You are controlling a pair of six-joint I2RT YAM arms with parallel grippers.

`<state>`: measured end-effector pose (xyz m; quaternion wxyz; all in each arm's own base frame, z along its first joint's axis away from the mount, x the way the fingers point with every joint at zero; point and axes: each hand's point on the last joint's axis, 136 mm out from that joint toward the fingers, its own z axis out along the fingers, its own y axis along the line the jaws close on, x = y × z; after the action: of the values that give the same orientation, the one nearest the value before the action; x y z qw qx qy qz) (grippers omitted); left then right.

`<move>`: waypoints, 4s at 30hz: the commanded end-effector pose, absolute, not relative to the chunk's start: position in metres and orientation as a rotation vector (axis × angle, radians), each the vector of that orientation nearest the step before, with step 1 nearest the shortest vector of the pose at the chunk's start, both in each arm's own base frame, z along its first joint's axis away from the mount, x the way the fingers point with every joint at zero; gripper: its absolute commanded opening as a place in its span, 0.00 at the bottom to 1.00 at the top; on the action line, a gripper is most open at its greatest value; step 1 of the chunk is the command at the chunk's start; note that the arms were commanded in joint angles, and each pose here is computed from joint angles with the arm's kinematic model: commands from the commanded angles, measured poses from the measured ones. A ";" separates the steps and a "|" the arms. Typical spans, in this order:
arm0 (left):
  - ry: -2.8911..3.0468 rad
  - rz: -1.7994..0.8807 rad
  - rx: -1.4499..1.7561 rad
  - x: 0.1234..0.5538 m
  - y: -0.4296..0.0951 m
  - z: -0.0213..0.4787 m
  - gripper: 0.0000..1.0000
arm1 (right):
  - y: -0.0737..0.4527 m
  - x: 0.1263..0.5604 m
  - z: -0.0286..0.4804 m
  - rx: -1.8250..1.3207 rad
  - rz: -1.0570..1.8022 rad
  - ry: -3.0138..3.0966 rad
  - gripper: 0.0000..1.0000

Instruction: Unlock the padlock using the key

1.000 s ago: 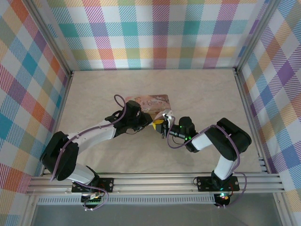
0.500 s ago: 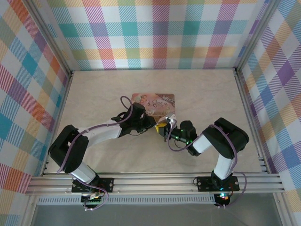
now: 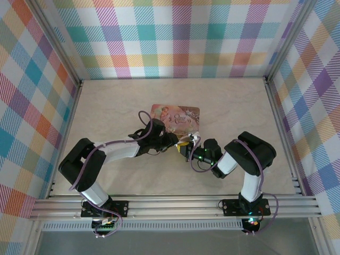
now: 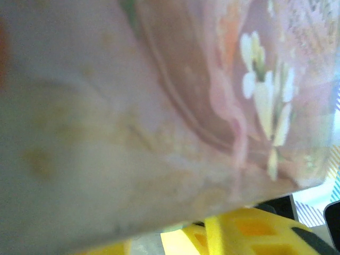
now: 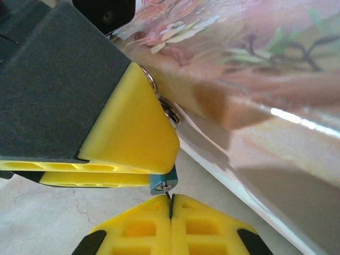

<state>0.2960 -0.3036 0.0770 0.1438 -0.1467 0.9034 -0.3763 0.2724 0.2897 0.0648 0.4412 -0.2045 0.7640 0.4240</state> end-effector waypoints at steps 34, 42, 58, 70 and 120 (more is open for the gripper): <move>2.330 -1.467 -0.684 0.281 -0.273 0.092 0.44 | 0.318 0.257 0.092 -0.285 1.359 2.065 0.00; 2.359 -1.466 -0.691 0.278 -0.282 0.081 0.40 | 0.322 0.257 0.093 -0.268 1.387 2.087 0.00; 2.436 -1.352 -0.739 0.268 -0.271 0.075 0.39 | 0.324 0.260 0.094 -0.253 1.388 2.098 0.00; 2.414 -1.374 -0.726 0.278 -0.283 0.074 0.38 | 0.328 0.257 0.093 -0.260 1.419 2.111 0.00; 2.353 -1.270 -0.832 0.290 -0.285 0.068 0.00 | 0.293 0.260 0.098 -0.162 1.162 2.205 0.40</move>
<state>0.2968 -0.2822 0.0710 0.1804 -0.2958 0.8167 -0.4615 0.2603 0.3038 0.1079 0.2960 -0.0395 0.8193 0.4895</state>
